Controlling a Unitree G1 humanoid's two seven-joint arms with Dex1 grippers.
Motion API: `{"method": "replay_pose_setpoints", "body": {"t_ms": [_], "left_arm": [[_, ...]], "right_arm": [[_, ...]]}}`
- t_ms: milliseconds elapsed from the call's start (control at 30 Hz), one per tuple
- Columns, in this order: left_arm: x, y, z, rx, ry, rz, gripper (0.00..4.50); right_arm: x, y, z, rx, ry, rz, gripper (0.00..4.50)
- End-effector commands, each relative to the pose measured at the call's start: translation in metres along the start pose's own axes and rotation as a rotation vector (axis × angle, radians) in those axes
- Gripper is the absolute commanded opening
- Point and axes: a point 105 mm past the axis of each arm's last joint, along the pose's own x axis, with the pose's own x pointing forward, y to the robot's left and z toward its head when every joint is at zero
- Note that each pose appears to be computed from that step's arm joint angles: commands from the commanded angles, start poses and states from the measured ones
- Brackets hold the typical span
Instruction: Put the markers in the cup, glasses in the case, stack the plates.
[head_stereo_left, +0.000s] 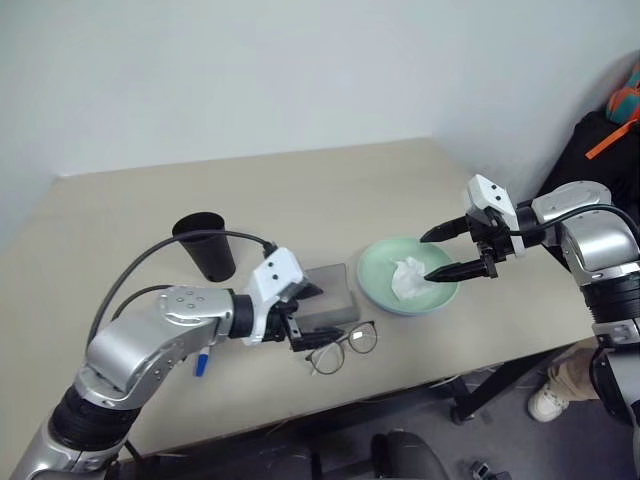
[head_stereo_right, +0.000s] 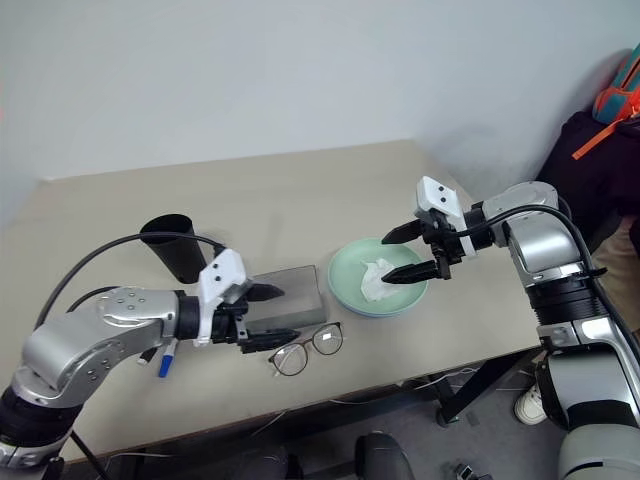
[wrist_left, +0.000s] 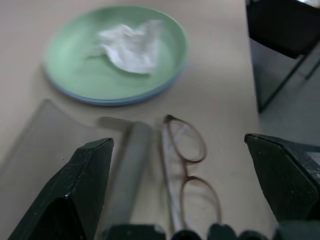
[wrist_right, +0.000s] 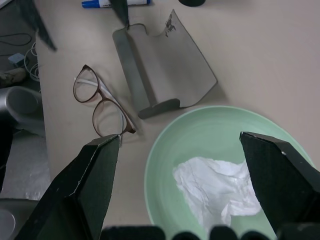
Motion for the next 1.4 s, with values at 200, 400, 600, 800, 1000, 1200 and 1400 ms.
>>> {"method": "replay_pose_setpoints", "body": {"t_ms": [200,400,600,800,1000,1200,1400], "left_arm": [[0.015,-0.006,-0.011,0.115,0.121,0.001,4.5],[0.03,-0.005,-0.018,0.177,0.156,-0.013,4.5],[0.041,-0.001,-0.017,0.199,0.149,-0.013,4.5],[0.048,-0.001,-0.02,0.204,0.151,-0.018,4.5],[0.056,-0.002,-0.022,0.206,0.154,-0.02,3.91],[0.062,0.001,-0.024,0.188,0.154,-0.009,1.89],[0.065,-0.002,-0.029,0.177,0.178,-0.035,0.23]], "right_arm": [[-0.002,0.002,0.011,-0.041,-0.025,-0.019,4.14],[0.001,0.002,0.011,-0.04,-0.032,-0.023,4.14],[0.003,0.002,0.011,-0.04,-0.036,-0.028,4.14],[0.003,0.002,0.011,-0.039,-0.037,-0.027,4.14],[0.003,0.006,0.006,-0.048,-0.015,-0.009,4.18],[0.002,0.007,0.007,-0.056,-0.013,-0.009,4.18],[0.002,0.006,0.008,-0.064,-0.011,-0.008,4.18]]}}
